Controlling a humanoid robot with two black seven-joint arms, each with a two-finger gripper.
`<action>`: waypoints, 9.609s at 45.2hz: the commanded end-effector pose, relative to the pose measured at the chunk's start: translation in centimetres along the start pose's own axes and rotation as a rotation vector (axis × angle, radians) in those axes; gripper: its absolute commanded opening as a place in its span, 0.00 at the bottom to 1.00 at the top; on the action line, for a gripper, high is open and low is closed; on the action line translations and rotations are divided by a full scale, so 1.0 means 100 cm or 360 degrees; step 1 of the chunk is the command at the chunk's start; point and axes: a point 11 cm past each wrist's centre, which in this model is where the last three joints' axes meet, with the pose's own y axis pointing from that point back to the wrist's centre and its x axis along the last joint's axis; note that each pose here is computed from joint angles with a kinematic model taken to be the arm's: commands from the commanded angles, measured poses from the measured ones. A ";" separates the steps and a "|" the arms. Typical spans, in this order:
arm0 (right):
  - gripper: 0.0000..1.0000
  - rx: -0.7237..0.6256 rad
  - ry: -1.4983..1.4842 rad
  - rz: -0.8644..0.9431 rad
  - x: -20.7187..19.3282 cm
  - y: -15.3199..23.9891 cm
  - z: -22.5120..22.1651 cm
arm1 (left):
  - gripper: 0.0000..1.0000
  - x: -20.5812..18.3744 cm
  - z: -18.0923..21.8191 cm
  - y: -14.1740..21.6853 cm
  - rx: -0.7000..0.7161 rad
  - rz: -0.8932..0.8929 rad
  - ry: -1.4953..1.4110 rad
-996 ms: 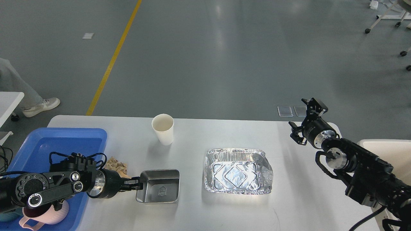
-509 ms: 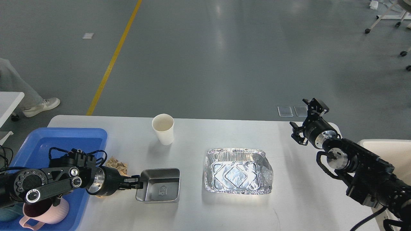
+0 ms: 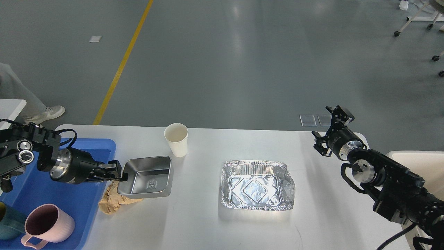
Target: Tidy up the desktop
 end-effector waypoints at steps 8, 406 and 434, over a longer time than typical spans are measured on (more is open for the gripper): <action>1.00 -0.0006 -0.0010 -0.0015 -0.006 -0.002 0.003 | 0.00 0.007 -0.021 0.082 0.0001 0.0206 0.0149; 1.00 -0.0407 0.2619 -0.1107 -0.038 0.195 -0.159 | 0.97 0.142 0.017 -0.044 -0.1838 0.0836 0.2495; 1.00 -0.0744 0.2534 -0.1214 -0.029 0.084 -0.015 | 0.97 0.132 -0.005 -0.044 -0.1786 0.0887 0.2525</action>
